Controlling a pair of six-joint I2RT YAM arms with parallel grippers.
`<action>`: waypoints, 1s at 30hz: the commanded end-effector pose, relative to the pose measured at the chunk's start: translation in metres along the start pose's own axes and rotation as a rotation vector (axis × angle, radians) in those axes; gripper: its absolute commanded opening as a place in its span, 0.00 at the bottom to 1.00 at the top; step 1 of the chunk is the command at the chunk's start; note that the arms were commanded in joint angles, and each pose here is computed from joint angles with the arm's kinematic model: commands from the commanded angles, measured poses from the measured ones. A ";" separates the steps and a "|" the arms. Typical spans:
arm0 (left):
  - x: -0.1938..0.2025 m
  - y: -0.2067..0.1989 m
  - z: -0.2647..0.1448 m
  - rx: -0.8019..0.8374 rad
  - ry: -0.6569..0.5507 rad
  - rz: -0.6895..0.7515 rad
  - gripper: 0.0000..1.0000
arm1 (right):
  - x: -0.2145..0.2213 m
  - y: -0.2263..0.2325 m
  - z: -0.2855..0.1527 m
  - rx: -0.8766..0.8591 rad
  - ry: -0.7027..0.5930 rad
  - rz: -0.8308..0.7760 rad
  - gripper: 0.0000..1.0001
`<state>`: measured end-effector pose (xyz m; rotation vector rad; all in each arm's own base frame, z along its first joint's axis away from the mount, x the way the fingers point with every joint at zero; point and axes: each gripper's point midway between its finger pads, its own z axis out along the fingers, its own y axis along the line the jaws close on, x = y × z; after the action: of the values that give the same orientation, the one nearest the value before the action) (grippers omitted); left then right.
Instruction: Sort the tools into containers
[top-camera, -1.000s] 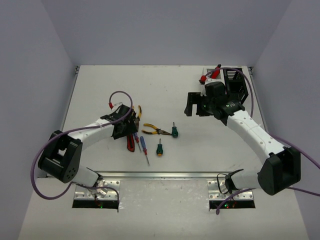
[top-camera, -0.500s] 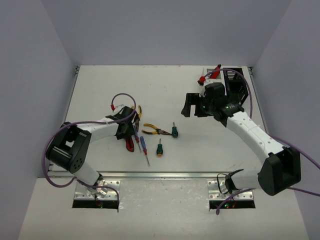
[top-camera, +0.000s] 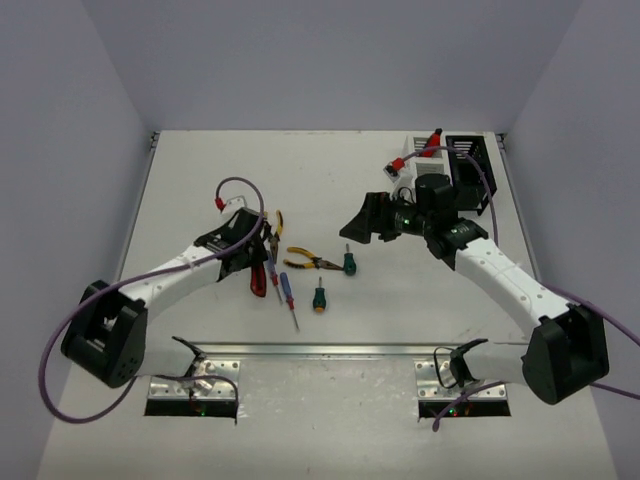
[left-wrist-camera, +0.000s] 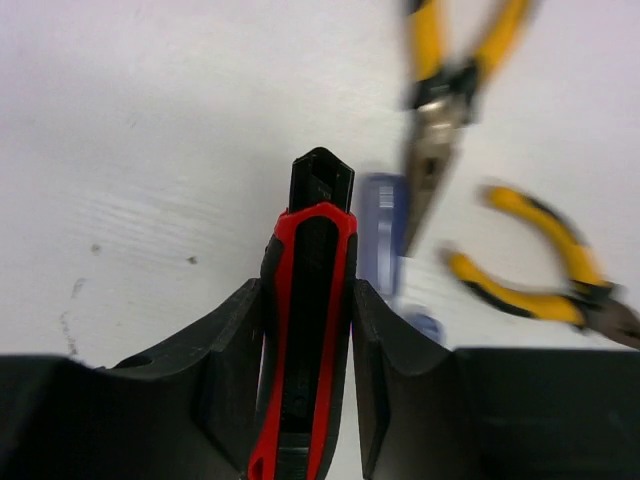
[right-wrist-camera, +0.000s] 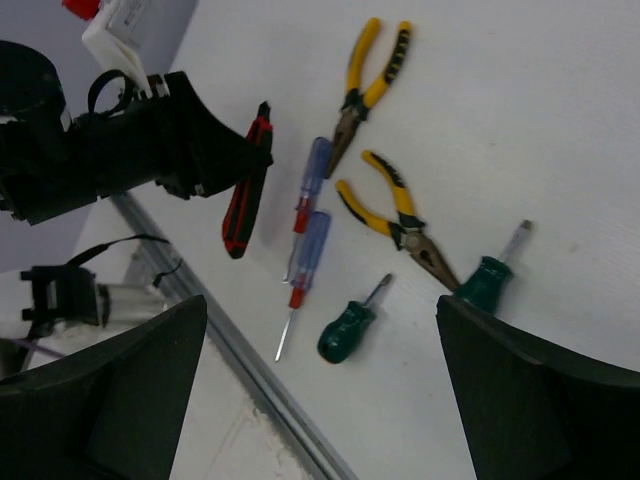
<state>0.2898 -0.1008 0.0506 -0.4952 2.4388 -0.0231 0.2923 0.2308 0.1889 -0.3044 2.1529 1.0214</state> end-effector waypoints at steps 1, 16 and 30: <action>-0.068 -0.087 -0.097 0.481 -0.268 0.036 0.00 | -0.003 0.076 0.010 -0.341 -0.009 -0.084 0.92; -0.059 -0.157 -0.216 1.177 -0.550 0.165 0.00 | -0.071 0.108 0.020 -0.232 -0.300 -0.008 0.74; -0.059 -0.167 -0.223 1.202 -0.572 0.212 0.00 | -0.048 0.126 0.046 -0.075 -0.224 -0.135 0.42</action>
<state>0.2588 -0.2494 0.2344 0.2334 1.6838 -0.9781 0.2792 0.3390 0.2706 -0.3445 1.8766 1.1195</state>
